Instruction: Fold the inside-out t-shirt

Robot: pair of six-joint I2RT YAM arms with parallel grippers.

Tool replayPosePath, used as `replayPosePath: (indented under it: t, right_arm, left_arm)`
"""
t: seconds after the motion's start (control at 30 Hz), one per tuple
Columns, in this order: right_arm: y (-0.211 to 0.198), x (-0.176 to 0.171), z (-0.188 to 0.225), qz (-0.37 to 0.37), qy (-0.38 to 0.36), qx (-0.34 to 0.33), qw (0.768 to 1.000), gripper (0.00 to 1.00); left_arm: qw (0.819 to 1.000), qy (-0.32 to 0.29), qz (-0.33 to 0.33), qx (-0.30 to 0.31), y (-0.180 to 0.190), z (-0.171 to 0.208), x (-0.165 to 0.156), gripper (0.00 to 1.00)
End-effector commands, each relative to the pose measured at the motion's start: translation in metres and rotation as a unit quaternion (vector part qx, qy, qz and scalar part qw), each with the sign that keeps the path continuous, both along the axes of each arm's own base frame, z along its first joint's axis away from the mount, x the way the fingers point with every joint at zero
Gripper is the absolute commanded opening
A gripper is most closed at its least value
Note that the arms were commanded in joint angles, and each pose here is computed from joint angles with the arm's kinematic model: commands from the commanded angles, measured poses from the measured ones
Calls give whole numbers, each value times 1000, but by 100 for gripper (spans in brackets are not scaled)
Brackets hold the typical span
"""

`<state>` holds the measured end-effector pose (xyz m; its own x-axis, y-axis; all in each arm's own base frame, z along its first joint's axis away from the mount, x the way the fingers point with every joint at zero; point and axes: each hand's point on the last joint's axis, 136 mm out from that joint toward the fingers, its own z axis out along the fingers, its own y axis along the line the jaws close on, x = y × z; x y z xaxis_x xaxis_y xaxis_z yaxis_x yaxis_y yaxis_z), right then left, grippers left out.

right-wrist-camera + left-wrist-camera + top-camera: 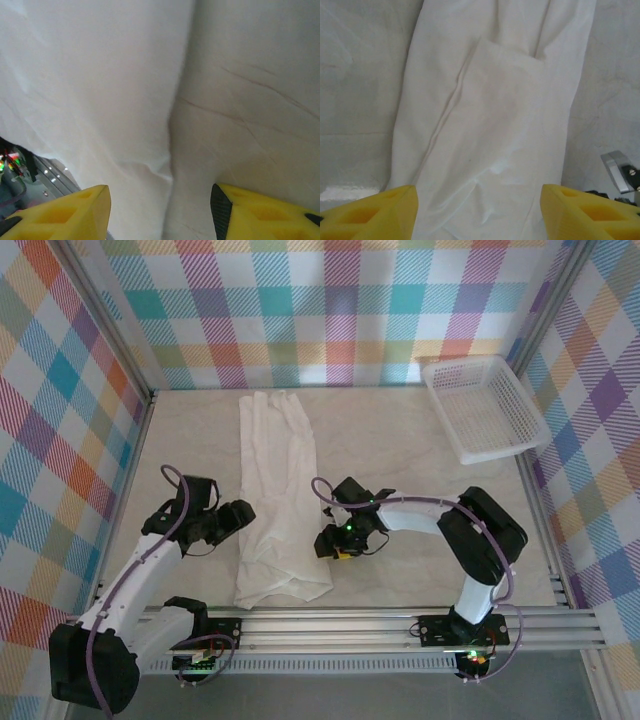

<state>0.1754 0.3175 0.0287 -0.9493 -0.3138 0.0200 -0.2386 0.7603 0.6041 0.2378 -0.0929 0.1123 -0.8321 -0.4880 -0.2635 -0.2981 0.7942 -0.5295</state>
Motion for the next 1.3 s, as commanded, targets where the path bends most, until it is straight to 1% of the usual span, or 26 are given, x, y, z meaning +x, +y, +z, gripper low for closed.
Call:
replayPosePath:
  t: [0.0, 0.03, 0.07, 0.1, 0.13, 0.2, 0.23, 0.3, 0.4, 0.47, 0.57, 0.67, 0.7, 0.8, 0.93, 1.0, 1.07, 1.13, 1.27]
  right_arm:
    - [14, -2, 7, 23, 8, 29, 999, 45]
    - [15, 0, 9, 23, 4, 29, 999, 35]
    - [13, 2, 9, 18, 1, 19, 1000, 30]
    - [10, 5, 6, 12, -1, 3, 1000, 29]
    - [9, 6, 4, 10, 0, -7, 1000, 32]
    - [7, 8, 0, 9, 4, -23, 1000, 44]
    - [4, 9, -4, 5, 7, -39, 999, 47]
    - [-2, 13, -8, -3, 5, -66, 998, 52]
    - [1, 15, -8, 0, 5, -64, 998, 53]
    - [8, 13, -7, 11, 12, -48, 999, 47]
    - [18, 14, 0, 21, 10, -19, 1000, 34]
    - [21, 17, 11, 22, -8, 1, 1000, 18]
    - [21, 16, 13, 23, -11, 7, 1000, 12]
    - [23, 14, 21, 25, -19, 28, 999, 0]
    - [23, 12, 32, 26, -34, 54, 998, 0]
    - [24, 10, 34, 29, -35, 63, 997, 0]
    - [25, 9, 32, 32, -30, 63, 997, 0]
    - [27, 8, 30, 36, -19, 64, 997, 0]
    - [28, 6, 28, 37, -10, 67, 997, 0]
  left_arm:
    - [1000, 0, 12, -19, -1, 0, -3, 66]
    - [1000, 0, 13, -18, 0, 0, -5, 66]
    - [1000, 0, 14, -18, 1, 1, -6, 66]
    - [1000, -2, 15, -17, 1, 2, -7, 66]
    - [1000, -4, 17, -16, 2, 3, -7, 66]
    - [1000, -6, 22, -15, 3, 2, -8, 66]
    - [1000, -5, 22, -15, 3, 1, -8, 66]
    - [1000, -3, 23, -16, 4, -1, -9, 66]
    - [1000, 2, 27, -14, 5, -4, -12, 66]
    - [999, 13, 35, -11, 7, -8, -16, 67]
    - [998, 44, 46, -13, 9, -21, -28, 67]
    - [994, 92, 52, -18, 8, -41, -45, 66]
    - [992, 111, 49, -25, 5, -50, -51, 66]
    - [988, 150, 33, -32, -2, -68, -64, 65]
    - [987, 156, 35, -9, 1, -75, -66, 65]
    - [987, 157, 32, -12, -1, -78, -63, 65]
    - [988, 152, 19, -31, -10, -82, -58, 64]
    - [988, 149, 16, -26, -11, -84, -55, 61]
    - [992, 126, 30, 5, -1, -80, -48, 52]
